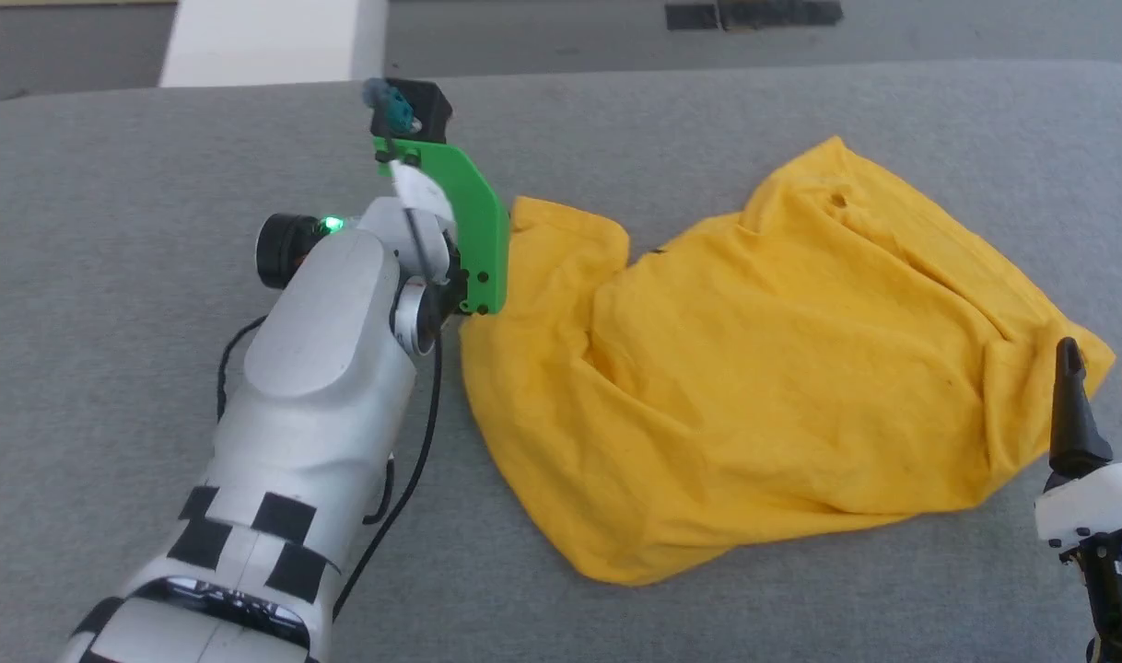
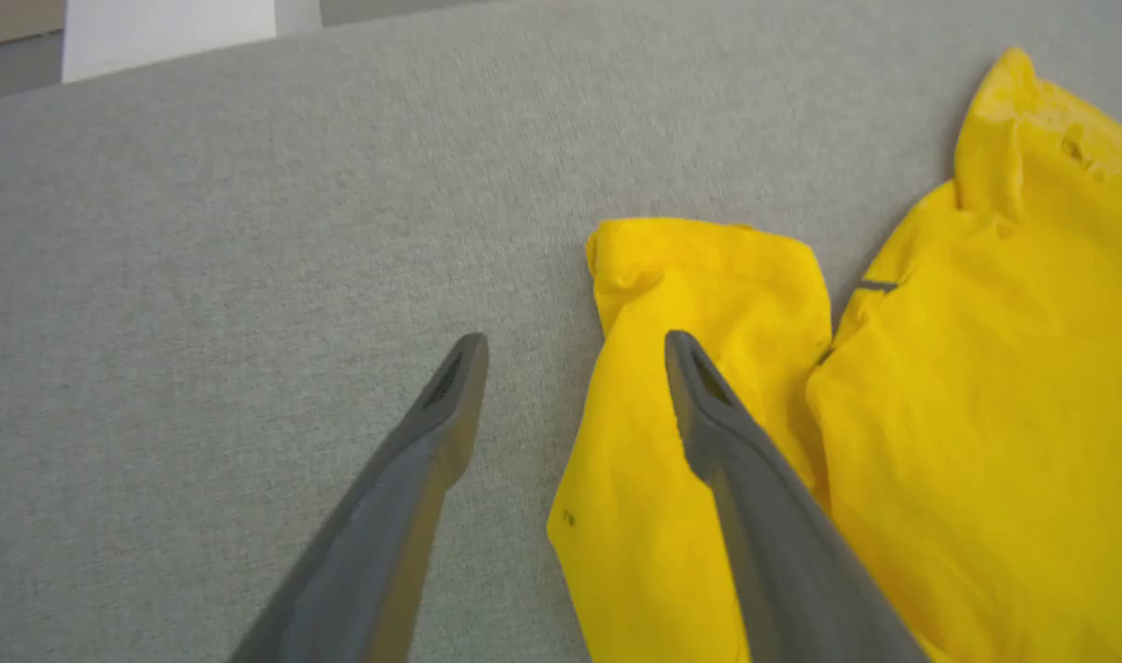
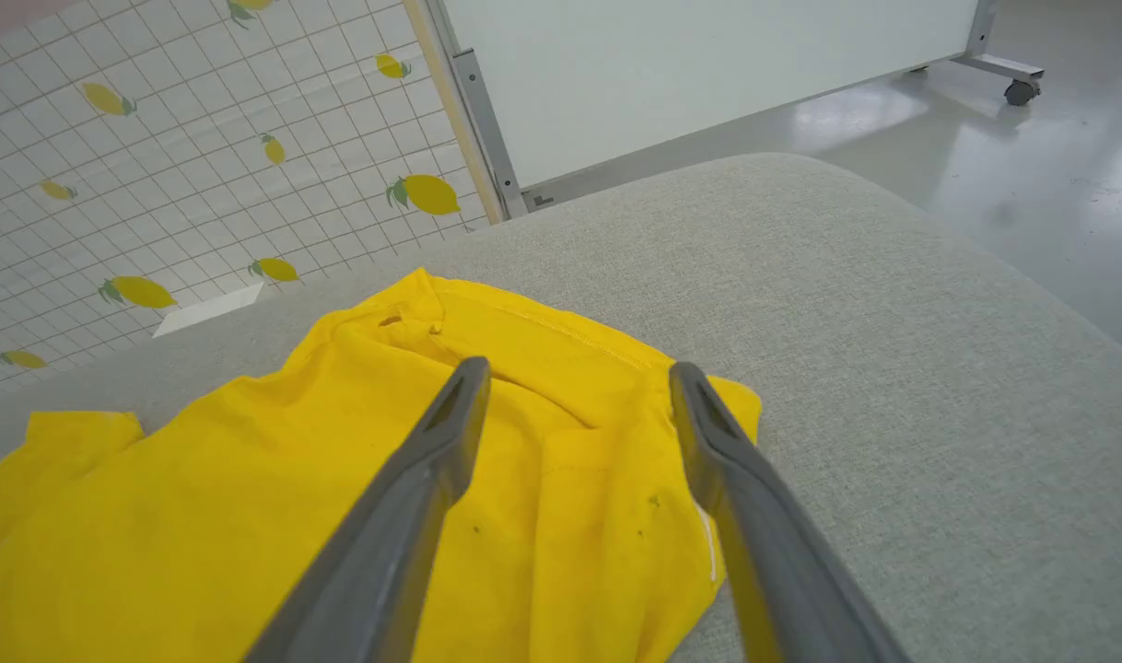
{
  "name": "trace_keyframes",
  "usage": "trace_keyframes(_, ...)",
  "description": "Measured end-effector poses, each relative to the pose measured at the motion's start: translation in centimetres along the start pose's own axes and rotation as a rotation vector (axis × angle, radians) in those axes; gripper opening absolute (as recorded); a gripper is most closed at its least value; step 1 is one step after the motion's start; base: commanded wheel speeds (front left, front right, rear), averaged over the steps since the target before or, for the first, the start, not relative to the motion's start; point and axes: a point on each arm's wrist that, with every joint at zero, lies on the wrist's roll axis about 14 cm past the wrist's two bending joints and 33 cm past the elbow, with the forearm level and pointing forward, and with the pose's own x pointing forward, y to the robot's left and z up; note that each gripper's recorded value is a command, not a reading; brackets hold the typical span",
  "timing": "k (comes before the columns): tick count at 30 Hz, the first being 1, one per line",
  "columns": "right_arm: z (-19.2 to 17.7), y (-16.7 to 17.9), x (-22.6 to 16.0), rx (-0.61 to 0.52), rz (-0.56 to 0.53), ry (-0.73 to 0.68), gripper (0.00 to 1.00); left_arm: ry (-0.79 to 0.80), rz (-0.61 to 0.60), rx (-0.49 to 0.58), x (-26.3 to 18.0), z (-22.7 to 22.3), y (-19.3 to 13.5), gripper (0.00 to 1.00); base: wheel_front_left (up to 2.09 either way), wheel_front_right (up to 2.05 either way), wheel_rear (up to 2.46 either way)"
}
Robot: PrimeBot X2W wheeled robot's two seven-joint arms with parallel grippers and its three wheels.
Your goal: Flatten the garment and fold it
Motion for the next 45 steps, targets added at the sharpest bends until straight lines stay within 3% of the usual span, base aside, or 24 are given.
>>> trace_keyframes(6,-1.1,-2.9,-0.5,-0.018,-0.085,0.021,1.00,0.342,-0.016,0.099,3.2,-6.2,-1.0,1.00,0.00,0.00,0.00)
trace_keyframes(9,-1.4,-3.9,-0.4,-0.027,-0.116,0.026,1.00,0.437,-0.035,0.124,4.0,-8.1,-1.5,1.00,0.00,0.00,0.00)
trace_keyframes(10,-1.4,-4.1,-0.3,-0.030,-0.121,0.028,1.00,0.448,-0.037,0.127,4.3,-8.1,-1.5,0.32,0.00,0.00,0.00)
trace_keyframes(11,-1.5,-4.2,-0.3,-0.033,-0.125,0.028,1.00,0.441,-0.044,0.118,4.6,-8.0,-1.6,0.00,0.00,0.00,0.00)
trace_keyframes(14,-1.8,-4.1,0.1,-0.045,-0.123,0.037,1.00,0.384,-0.078,0.042,5.1,-7.0,-1.9,0.00,0.00,0.00,0.00)
trace_keyframes(19,-2.1,-3.2,0.6,-0.068,-0.099,0.047,1.00,0.156,-0.105,-0.214,4.8,-3.4,-0.8,0.00,0.00,0.00,0.00)
trace_keyframes(25,-1.9,-1.5,0.6,-0.075,-0.050,0.051,1.00,-0.174,0.032,-0.431,0.5,1.9,6.5,0.00,0.00,0.00,0.00)
trace_keyframes(28,-2.1,-0.3,0.4,-0.070,-0.013,0.063,1.00,-0.236,0.180,-0.526,-3.1,-0.1,11.9,0.00,0.00,0.00,0.00)
trace_keyframes(32,-1.9,2.1,0.5,-0.061,0.056,0.059,1.00,-0.240,0.403,-0.653,-9.3,-6.6,18.1,0.00,0.00,0.00,0.00)
trace_keyframes(35,-1.9,3.9,0.5,-0.058,0.106,0.060,1.00,-0.189,0.518,-0.772,-13.3,-13.0,19.7,0.00,0.00,0.00,0.00)
trace_keyframes(38,-1.8,5.9,0.6,-0.055,0.162,0.059,1.00,-0.150,0.547,-0.889,-15.7,-17.8,18.6,0.00,0.00,0.00,0.00)
trace_keyframes(39,-1.7,6.7,0.7,-0.055,0.181,0.058,1.00,-0.165,0.550,-0.912,-16.4,-18.4,18.3,0.44,0.00,0.00,0.00)
trace_keyframes(40,-1.6,7.4,0.7,-0.055,0.200,0.055,1.00,-0.208,0.546,-0.941,-17.0,-18.1,18.2,1.00,0.00,0.00,0.00)
trace_keyframes(42,-1.4,8.4,0.6,-0.054,0.229,0.050,1.00,-0.343,0.552,-0.927,-18.6,-15.9,18.8,1.00,0.00,0.00,0.00)
trace_keyframes(45,-1.0,9.7,0.5,-0.055,0.262,0.043,1.00,-0.627,0.575,-0.751,-22.5,-10.4,20.2,1.00,0.00,0.00,0.00)
